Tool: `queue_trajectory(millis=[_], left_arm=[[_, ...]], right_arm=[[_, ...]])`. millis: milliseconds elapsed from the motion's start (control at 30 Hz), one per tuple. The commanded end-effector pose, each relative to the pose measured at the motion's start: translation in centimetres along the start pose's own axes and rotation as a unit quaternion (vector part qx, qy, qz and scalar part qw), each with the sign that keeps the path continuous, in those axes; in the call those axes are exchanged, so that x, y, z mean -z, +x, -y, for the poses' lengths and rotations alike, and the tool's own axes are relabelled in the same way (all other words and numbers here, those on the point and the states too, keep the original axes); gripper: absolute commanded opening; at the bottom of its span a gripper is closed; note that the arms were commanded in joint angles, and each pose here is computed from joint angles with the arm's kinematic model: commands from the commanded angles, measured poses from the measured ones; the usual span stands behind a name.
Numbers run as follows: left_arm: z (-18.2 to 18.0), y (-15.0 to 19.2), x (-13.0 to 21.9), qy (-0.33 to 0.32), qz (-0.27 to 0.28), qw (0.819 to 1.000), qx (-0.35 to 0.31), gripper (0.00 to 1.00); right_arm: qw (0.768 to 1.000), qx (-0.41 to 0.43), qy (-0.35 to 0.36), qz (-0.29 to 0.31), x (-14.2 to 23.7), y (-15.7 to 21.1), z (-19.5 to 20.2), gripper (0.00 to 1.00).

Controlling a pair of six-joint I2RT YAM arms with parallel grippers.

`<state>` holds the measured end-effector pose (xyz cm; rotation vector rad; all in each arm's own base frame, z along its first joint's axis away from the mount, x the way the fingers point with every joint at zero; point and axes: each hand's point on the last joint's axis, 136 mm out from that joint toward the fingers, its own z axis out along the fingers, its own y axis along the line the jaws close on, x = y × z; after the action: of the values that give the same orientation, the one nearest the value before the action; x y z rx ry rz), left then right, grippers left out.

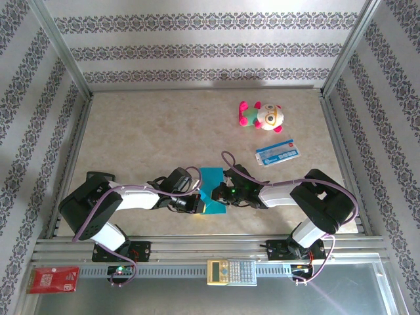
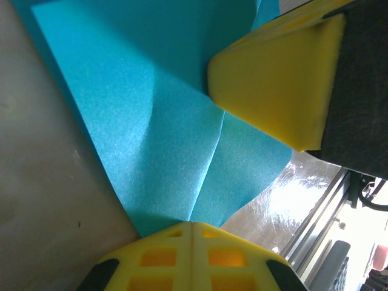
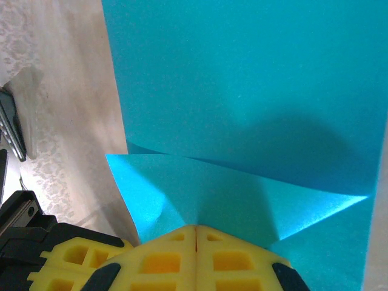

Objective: Fold a paper plane with a square sheet of paper (pick it up from the middle)
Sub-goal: Fold the triangle a second time at the center of the table.

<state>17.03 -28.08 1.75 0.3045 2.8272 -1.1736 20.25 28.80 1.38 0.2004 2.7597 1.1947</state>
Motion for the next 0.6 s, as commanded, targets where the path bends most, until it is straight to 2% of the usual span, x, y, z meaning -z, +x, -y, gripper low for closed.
queue_trajectory(millis=[0, 233, 567], left_arm=[[0.0, -0.3, 0.1, 0.004, 0.006, 1.000, 0.000, 0.00], [-2.4, 1.4, -0.6, -0.023, -0.013, 0.999, 0.025, 0.00], [-4.2, 3.8, -0.8, -0.034, -0.040, 0.996, 0.066, 0.00]], right_arm=[[0.997, -0.022, 0.068, -0.013, -0.2, 1.2, 4.1, 0.00], [0.998, -0.015, 0.052, -0.010, -0.1, 0.5, 2.9, 0.01], [0.999, 0.032, -0.016, 0.005, 1.7, -1.4, -2.9, 0.09]])
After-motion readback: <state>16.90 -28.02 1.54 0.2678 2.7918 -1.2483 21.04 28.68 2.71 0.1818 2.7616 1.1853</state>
